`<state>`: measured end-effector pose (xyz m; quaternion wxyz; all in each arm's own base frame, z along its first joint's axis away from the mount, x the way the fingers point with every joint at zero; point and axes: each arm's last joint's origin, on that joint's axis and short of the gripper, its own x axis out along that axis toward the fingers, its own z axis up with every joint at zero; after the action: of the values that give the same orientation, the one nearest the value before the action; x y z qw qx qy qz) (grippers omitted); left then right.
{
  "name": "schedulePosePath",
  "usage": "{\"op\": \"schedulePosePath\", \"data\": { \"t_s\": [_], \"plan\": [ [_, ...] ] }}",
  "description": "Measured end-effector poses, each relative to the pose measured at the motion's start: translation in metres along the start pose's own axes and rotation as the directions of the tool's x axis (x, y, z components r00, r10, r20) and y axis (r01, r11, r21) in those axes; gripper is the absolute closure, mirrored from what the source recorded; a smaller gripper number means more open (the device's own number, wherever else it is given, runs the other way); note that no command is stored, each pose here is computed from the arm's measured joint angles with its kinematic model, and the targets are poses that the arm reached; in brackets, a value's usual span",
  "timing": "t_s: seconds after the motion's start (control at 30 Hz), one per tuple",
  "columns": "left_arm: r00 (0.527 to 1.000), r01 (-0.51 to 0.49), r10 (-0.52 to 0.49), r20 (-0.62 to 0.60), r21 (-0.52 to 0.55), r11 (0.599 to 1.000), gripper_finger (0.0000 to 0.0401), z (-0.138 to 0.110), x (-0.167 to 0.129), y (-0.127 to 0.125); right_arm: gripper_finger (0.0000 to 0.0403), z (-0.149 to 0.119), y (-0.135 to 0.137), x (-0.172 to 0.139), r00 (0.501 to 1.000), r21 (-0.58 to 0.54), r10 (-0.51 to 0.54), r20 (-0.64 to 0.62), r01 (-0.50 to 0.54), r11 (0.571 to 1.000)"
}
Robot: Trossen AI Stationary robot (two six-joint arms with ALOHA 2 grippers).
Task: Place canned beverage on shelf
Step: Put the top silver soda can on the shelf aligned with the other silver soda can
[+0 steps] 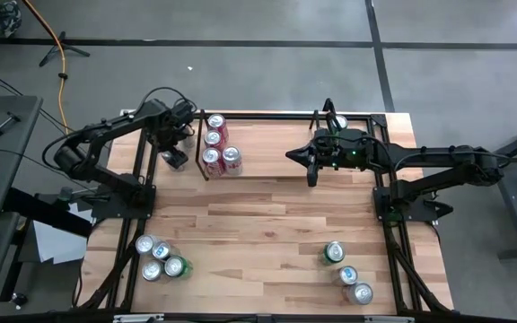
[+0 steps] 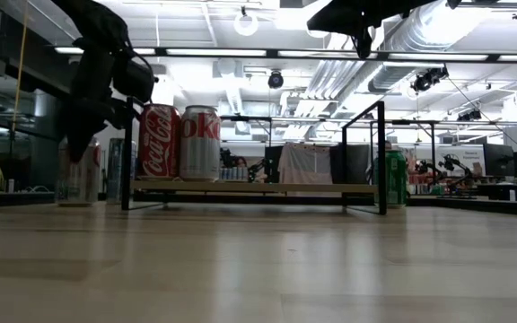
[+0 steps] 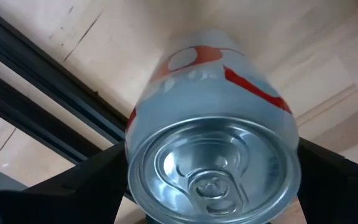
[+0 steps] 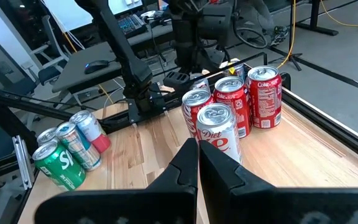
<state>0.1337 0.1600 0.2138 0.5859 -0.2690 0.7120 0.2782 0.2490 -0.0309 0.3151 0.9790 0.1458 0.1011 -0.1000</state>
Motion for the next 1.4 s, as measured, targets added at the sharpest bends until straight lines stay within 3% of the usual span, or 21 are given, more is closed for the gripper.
{"op": "schedulePosePath", "data": {
  "t_s": [0.47,0.57,0.73,0.93,1.07,1.2,1.3,1.4],
  "plan": [
    [0.998,0.000,0.002,0.060,-0.035,0.999,0.0177,0.002,0.002,0.000,0.0402,0.000,0.000,0.000,1.000,0.022,0.000,0.000,0.000,1.000],
    [0.998,-0.001,0.003,0.067,-0.041,0.999,0.0181,0.000,0.000,0.000,0.0402,0.000,0.000,0.000,1.000,0.022,0.000,0.000,0.000,1.000],
    [0.994,-0.019,0.025,0.103,-0.065,0.998,0.0184,-0.009,-0.028,0.003,0.0402,-0.001,0.000,0.001,1.000,0.020,-0.001,-0.003,0.001,1.000],
    [0.970,-0.011,0.040,0.238,-0.122,0.992,0.0184,-0.029,-0.080,0.004,0.0402,-0.007,-0.001,0.010,0.999,0.024,-0.011,-0.037,0.012,1.000],
    [0.932,0.009,0.040,0.361,-0.133,0.991,0.0184,-0.047,-0.120,0.002,0.0402,-0.008,-0.001,0.017,1.000,0.028,-0.003,-0.018,0.004,1.000],
    [0.877,0.077,-0.024,0.480,-0.091,0.993,0.0184,-0.069,-0.156,-0.004,0.0390,0.004,0.003,0.018,0.993,0.031,0.053,0.107,-0.057,0.998],
    [0.813,0.135,-0.090,0.575,-0.035,0.990,0.0184,-0.085,-0.181,-0.012,0.0351,0.014,0.006,0.016,0.979,0.033,0.088,0.186,-0.096,0.995],
    [0.741,0.187,-0.173,0.649,0.048,0.981,0.0184,-0.096,-0.201,-0.023,0.0286,0.033,0.013,0.014,0.965,0.043,0.128,0.228,-0.141,0.989]
  ]
}}
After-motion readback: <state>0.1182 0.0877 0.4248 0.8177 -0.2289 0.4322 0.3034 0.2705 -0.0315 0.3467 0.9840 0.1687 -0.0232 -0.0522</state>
